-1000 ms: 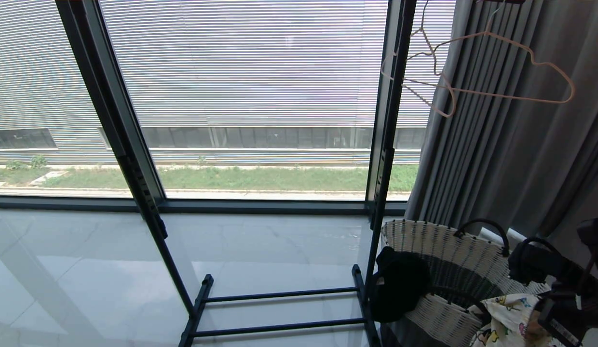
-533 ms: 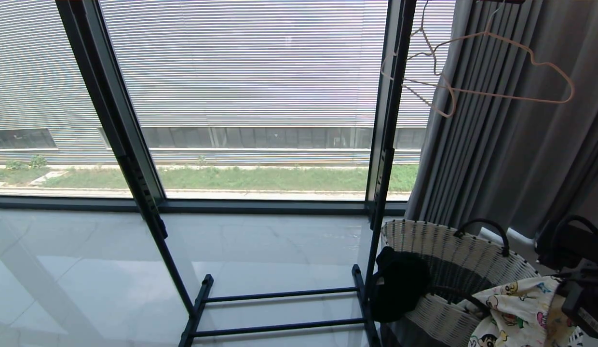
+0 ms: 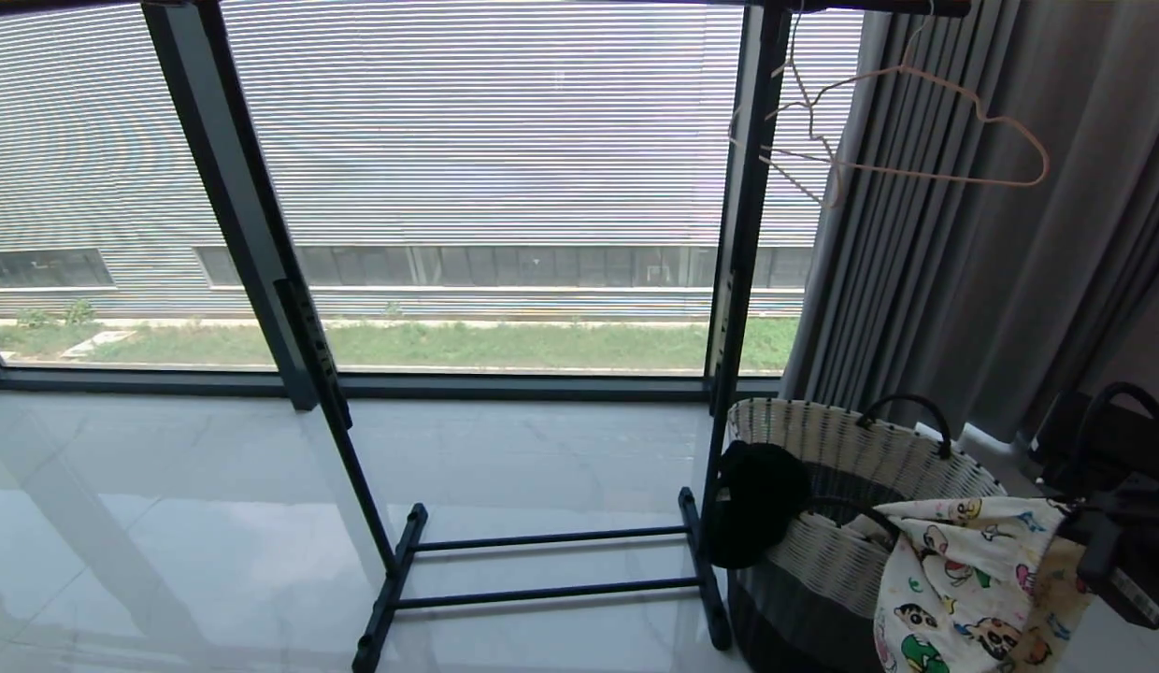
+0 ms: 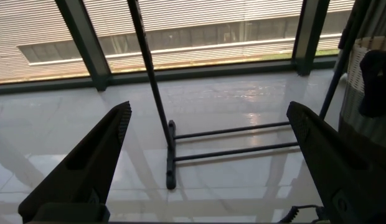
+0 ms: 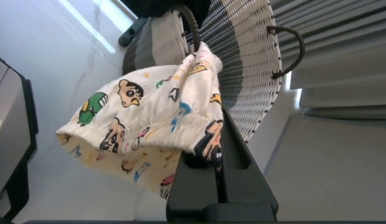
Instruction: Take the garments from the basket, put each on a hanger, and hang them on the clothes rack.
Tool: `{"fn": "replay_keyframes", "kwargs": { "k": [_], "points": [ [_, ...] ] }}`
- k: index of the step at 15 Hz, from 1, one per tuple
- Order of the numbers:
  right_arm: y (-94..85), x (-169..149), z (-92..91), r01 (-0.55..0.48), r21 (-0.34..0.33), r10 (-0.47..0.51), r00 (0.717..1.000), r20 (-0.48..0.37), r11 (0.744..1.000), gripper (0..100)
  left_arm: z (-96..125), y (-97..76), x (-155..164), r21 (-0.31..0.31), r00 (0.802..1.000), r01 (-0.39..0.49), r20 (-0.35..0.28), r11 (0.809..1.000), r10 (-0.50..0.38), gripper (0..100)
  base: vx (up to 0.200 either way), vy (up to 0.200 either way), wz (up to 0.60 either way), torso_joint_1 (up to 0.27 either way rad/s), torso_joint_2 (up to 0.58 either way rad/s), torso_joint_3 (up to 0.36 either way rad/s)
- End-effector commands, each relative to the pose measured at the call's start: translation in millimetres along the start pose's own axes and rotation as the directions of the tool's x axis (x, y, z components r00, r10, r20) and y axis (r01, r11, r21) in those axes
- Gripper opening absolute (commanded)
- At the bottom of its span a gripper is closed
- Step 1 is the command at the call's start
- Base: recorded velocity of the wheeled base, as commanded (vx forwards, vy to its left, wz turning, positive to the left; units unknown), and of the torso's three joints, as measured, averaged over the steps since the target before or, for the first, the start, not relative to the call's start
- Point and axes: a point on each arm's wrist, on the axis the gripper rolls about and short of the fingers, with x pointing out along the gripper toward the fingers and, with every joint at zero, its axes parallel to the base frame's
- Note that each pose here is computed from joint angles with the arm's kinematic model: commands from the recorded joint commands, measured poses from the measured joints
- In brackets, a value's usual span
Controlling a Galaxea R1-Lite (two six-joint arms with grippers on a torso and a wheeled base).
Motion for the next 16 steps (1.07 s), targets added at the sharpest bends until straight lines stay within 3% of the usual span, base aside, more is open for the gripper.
{"fn": "replay_keyframes", "kwargs": {
  "k": [1,5,8,10,12,13,14,15,16],
  "points": [
    [0.4,-1,5.8,-0.005,-0.014,0.006,1.0,0.023,1.0,0,0,0.0,0,-0.01,1.0,-0.001,0.001,1.0,0.001,100,-0.2,0.0,0.0,0.002,0.0,0.002],
    [4.5,-4,13.8,-0.026,-0.018,0.027,0.998,0.06,0.999,0,0,-0.1,0,-0.015,1.0,-0.001,0.0,1.0,0.001,100,-0.2,0.0,0.0,0.004,0.0,0.004],
    [12.0,-3,31.9,-0.083,0.021,0.08,0.99,0.114,0.996,0,0,0.0,0,-0.013,1.0,-0.001,0.001,1.0,0.001,100,0.0,0.0,0.0,0.0,0.0,0.0],
    [19.3,-1,46.2,-0.154,0.058,0.143,0.977,0.156,0.986,0,0,-0.1,0,0.022,1.0,0.001,0.0,1.0,-0.001,100,0.0,0.0,0.0,0.0,0.0,0.0],
    [24.0,5,54.2,-0.241,0.051,0.227,0.954,0.197,0.969,0,0,-0.1,0,0.027,1.0,0.002,0.0,1.0,-0.002,100,0.0,0.0,0.0,0.0,0.0,0.0],
    [25.2,10,57.5,-0.268,0.044,0.253,0.944,0.214,0.962,0,10,0.8,-2,0.014,0.999,0.038,0.035,0.999,-0.039,100,0.0,0.0,0.0,0.0,0.0,0.0],
    [25.4,16,62.0,-0.282,0.041,0.265,0.935,0.235,0.959,0,47,6.2,-2,-0.053,0.991,0.121,0.064,0.991,-0.118,100,0.0,0.0,0.0,0.0,0.0,0.0],
    [25.6,25,68.9,-0.301,0.04,0.279,0.921,0.273,0.953,0,104,15.2,15,-0.199,0.984,0.175,0.065,0.964,-0.165,100,0.0,0.0,0.0,0.0,0.0,0.0],
    [24.7,34,78.1,-0.309,0.045,0.28,0.907,0.313,0.95,0,162,22.3,48,-0.282,0.982,0.188,0.09,0.941,-0.169,100,0.0,0.0,0.0,0.0,0.0,0.0]
  ]
}}
